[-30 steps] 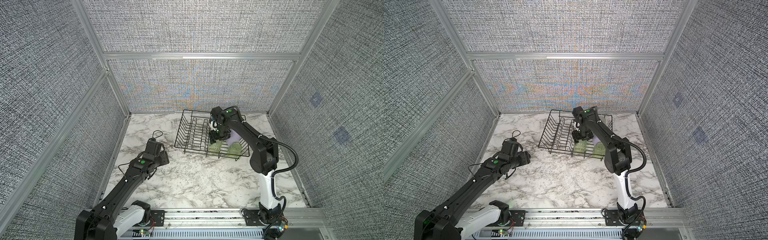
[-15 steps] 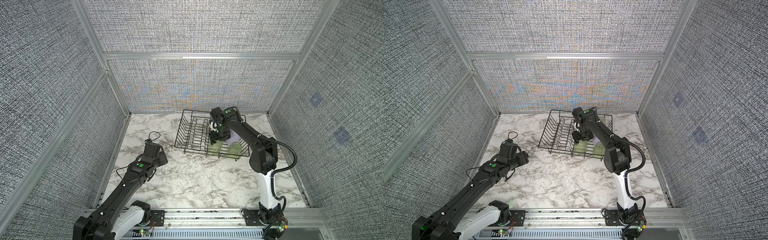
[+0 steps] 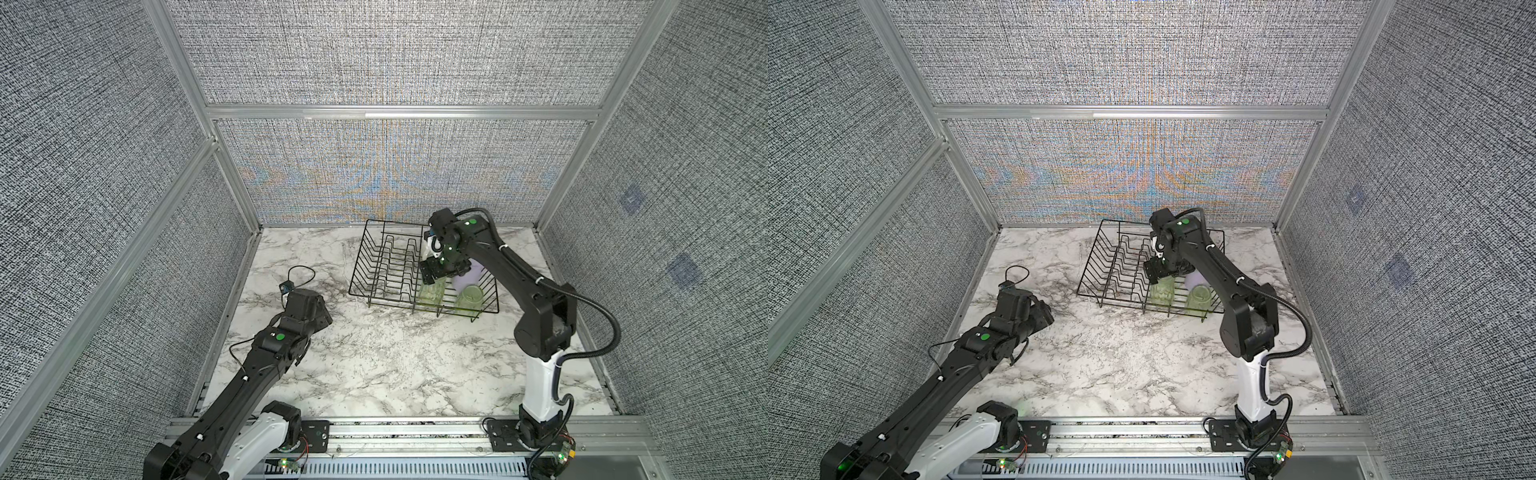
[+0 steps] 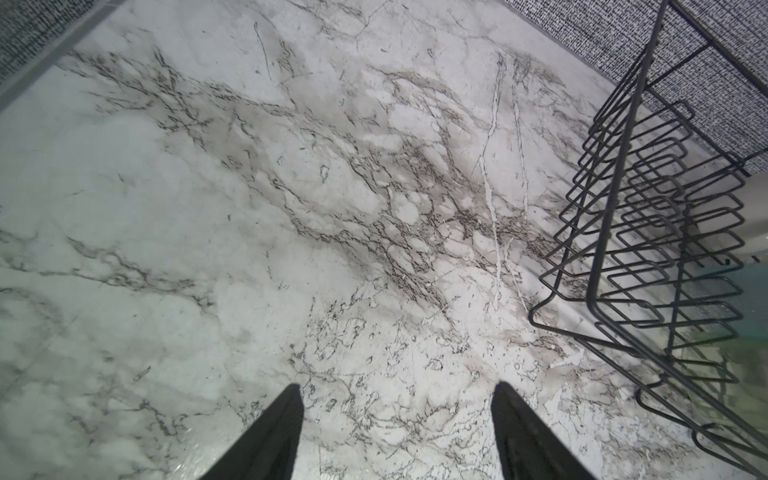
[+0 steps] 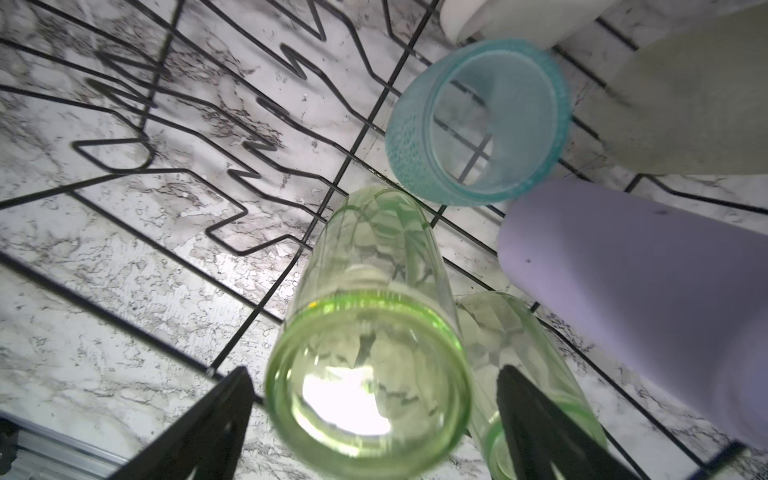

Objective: Load the cups into the dish rack

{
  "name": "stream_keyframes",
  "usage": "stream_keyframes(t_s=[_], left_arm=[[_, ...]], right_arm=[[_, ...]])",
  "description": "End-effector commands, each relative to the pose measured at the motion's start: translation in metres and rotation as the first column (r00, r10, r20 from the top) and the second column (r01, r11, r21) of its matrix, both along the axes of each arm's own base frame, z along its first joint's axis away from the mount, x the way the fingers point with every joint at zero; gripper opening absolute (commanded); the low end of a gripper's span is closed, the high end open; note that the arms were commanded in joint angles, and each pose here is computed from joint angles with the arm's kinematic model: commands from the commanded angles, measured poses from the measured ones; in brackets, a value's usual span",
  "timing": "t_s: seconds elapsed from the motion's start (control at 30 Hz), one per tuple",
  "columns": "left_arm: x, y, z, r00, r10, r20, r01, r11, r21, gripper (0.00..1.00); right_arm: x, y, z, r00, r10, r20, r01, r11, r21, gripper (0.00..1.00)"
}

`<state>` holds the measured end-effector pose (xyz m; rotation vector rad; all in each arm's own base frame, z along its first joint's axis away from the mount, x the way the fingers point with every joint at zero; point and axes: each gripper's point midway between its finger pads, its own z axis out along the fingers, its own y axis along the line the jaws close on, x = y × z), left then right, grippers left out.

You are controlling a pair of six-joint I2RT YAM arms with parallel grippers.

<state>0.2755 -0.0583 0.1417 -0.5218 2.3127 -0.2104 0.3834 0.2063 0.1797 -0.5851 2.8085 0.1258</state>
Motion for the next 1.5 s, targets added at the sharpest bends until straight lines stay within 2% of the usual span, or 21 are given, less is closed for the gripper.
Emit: stream_keyframes(t_s=[0.0,0.1,0.2,0.27,0.33,0.37,0.43,0.53,0.6,0.67,0.73,0.8,0.9,0.97,1.03,1.1,1.23,1.33,1.4,1.47], left_arm=[[0.005,0.006,0.015,0.999,-0.005,0.047,0.002,0.999,0.050,0.77],[0.008,0.009,0.024,0.997,-0.004,0.076,-0.002,0.997,0.075,0.83],[0.010,0.016,0.039,0.995,0.009,0.100,-0.021,0.993,0.120,0.92],[0.008,0.022,0.049,0.993,0.024,0.115,-0.041,0.988,0.147,0.93],[0.008,0.023,0.059,0.988,0.016,0.156,-0.041,0.986,0.161,0.93],[0.008,0.023,0.065,0.984,0.010,0.179,-0.040,0.986,0.163,0.99],[0.009,0.019,0.078,0.975,-0.036,0.220,-0.004,0.983,0.182,0.99],[0.010,0.011,0.086,0.962,-0.109,0.251,0.055,0.976,0.212,0.99],[0.013,0.006,0.085,0.956,-0.135,0.261,0.077,0.972,0.223,0.99],[0.015,0.001,0.085,0.951,-0.163,0.262,0.103,0.968,0.229,0.99],[0.016,0.000,0.084,0.950,-0.166,0.266,0.103,0.966,0.235,1.00],[0.018,0.001,0.081,0.946,-0.162,0.281,0.095,0.967,0.235,1.00],[0.019,0.003,0.079,0.940,-0.143,0.310,0.073,0.971,0.226,1.00],[0.016,0.012,0.076,0.944,-0.083,0.320,0.015,0.978,0.209,1.00],[0.013,0.021,0.067,0.945,-0.021,0.327,-0.045,0.980,0.193,1.00],[0.013,0.019,0.064,0.941,-0.046,0.336,-0.025,0.979,0.202,1.00],[0.010,0.015,0.060,0.943,-0.081,0.323,0.014,0.979,0.203,1.00],[0.011,0.014,0.053,0.943,-0.101,0.317,0.029,0.974,0.224,1.00],[0.011,0.012,0.053,0.942,-0.120,0.315,0.046,0.972,0.232,1.00],[0.010,0.011,0.053,0.938,-0.133,0.321,0.058,0.971,0.232,1.00]], right_arm=[[0.001,0.004,0.028,0.996,-0.005,0.092,-0.002,0.997,0.075,0.93],[-0.004,0.001,0.060,0.978,-0.028,0.207,-0.001,0.990,0.138,0.99],[-0.012,-0.007,0.095,0.926,-0.065,0.372,-0.017,0.977,0.214,0.99],[-0.017,-0.017,0.112,0.863,-0.108,0.493,-0.024,0.967,0.255,0.99],[-0.025,-0.037,0.128,0.773,-0.171,0.611,-0.006,0.961,0.276,0.99],[-0.028,-0.048,0.132,0.732,-0.200,0.651,0.017,0.961,0.276,0.99],[-0.039,-0.070,0.135,0.645,-0.211,0.734,0.026,0.966,0.255,0.99],[-0.053,-0.099,0.117,0.546,-0.209,0.811,0.060,0.976,0.212,0.99],[-0.061,-0.124,0.108,0.487,-0.262,0.833,0.131,0.965,0.227,0.99],[-0.069,-0.154,0.093,0.449,-0.356,0.819,0.240,0.931,0.274,0.99],[-0.076,-0.184,0.071,0.423,-0.471,0.774,0.349,0.873,0.340,0.99],[-0.082,-0.206,0.047,0.428,-0.573,0.699,0.431,0.809,0.400,0.99],[-0.085,-0.215,0.012,0.531,-0.688,0.495,0.477,0.726,0.495,0.99],[-0.080,-0.206,0.001,0.617,-0.697,0.366,0.441,0.691,0.572,0.99],[-0.073,-0.197,-0.005,0.683,-0.683,0.260,0.412,0.654,0.635,0.96],[-0.066,-0.189,-0.011,0.732,-0.653,0.196,0.391,0.637,0.664,0.86],[-0.052,-0.176,-0.022,0.806,-0.576,0.136,0.348,0.648,0.677,0.63],[-0.042,-0.169,-0.028,0.831,-0.546,0.100,0.329,0.630,0.704,0.52],[-0.038,-0.166,-0.034,0.841,-0.535,0.081,0.331,0.627,0.705,0.50],[-0.033,-0.165,-0.042,0.846,-0.528,0.067,0.340,0.633,0.696,0.44]])
